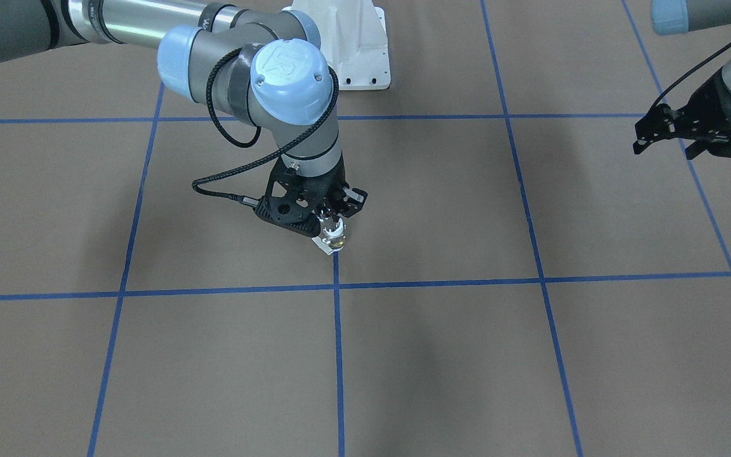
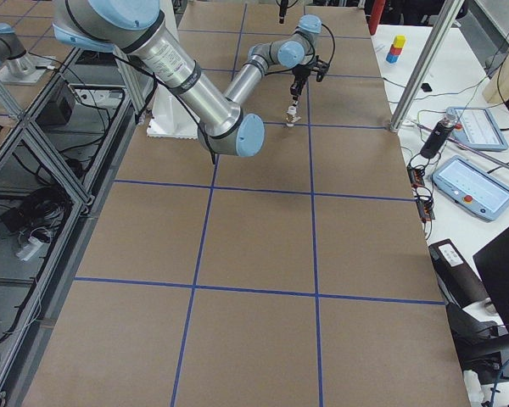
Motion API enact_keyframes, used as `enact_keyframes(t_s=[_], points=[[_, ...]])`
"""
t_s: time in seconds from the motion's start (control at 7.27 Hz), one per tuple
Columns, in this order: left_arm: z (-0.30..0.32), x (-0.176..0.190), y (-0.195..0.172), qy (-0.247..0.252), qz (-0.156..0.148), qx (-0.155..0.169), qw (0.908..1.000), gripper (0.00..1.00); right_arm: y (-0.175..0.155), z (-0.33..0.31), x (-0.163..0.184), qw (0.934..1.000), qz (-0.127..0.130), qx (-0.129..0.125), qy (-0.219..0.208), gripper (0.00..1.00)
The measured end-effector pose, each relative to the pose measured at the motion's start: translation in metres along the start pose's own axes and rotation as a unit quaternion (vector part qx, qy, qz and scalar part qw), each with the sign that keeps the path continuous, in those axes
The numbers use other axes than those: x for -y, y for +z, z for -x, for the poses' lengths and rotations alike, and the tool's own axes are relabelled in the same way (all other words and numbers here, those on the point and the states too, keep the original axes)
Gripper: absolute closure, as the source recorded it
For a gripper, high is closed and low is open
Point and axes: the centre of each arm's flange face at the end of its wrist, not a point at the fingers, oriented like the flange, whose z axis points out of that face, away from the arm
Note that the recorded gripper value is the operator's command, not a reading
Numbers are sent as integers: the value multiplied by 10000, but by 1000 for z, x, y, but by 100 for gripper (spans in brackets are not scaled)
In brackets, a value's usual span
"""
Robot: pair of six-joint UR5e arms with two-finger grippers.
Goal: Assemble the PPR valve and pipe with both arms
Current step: 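Lower the fitting onto the valve top and press it down with the right gripper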
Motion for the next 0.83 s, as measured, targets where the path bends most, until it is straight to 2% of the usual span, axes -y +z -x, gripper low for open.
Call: enact_keyframes(t_s=[0.83], points=[[-1, 0, -2, 4, -16, -6, 10000, 0, 7, 0, -6, 10000, 22, -38, -31, 100]])
